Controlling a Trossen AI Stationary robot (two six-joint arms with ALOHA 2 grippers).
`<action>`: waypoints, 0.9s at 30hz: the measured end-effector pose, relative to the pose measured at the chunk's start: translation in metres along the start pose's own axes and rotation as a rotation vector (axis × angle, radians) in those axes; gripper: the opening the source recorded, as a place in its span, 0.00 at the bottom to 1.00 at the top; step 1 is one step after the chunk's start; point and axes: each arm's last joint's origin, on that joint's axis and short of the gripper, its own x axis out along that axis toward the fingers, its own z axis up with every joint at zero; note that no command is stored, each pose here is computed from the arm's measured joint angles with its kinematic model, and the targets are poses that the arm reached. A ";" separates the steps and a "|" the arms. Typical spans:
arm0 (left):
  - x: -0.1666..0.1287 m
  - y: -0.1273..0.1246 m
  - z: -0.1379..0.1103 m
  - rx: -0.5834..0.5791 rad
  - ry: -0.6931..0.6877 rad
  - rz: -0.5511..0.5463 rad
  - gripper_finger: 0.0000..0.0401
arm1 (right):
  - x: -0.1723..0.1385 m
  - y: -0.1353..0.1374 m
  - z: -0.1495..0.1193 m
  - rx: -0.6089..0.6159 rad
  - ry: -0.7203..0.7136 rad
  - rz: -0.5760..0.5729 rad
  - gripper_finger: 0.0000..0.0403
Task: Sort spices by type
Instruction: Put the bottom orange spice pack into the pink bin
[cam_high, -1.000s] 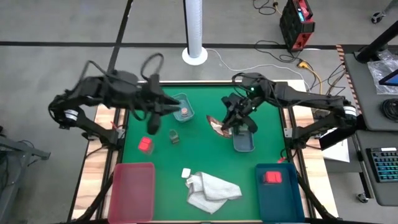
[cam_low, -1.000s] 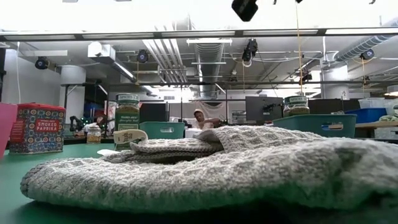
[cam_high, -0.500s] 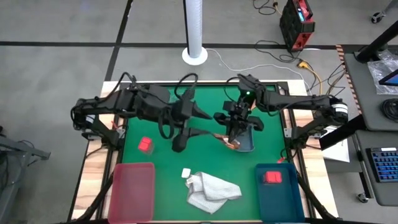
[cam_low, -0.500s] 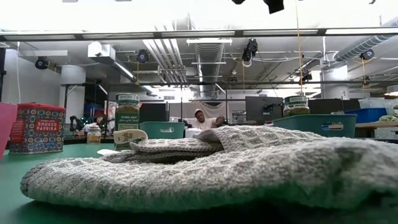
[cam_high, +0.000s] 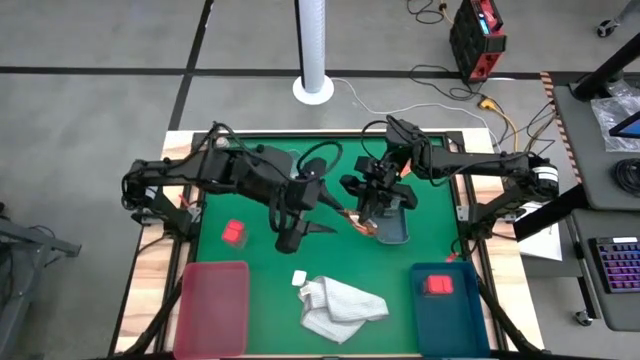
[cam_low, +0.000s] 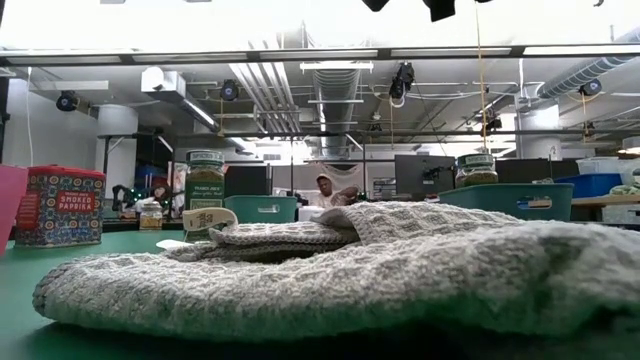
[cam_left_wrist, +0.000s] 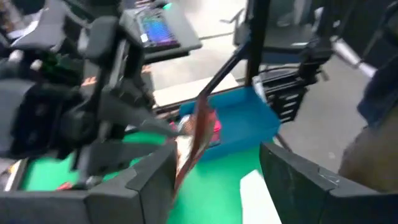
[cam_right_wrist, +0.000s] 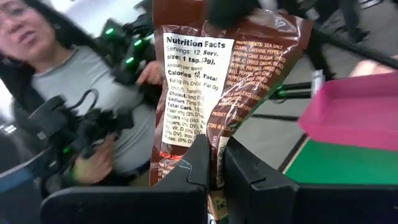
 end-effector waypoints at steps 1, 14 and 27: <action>-0.001 0.001 0.001 -0.001 -0.011 -0.024 0.51 | 0.000 0.000 0.000 0.008 -0.012 -0.018 0.03; -0.014 0.002 0.000 0.013 0.015 -0.128 0.13 | 0.030 0.006 0.023 0.041 -0.048 -0.021 0.03; -0.089 -0.006 0.011 -0.054 0.069 -0.084 0.00 | 0.038 0.002 0.039 0.197 -0.144 -0.100 0.24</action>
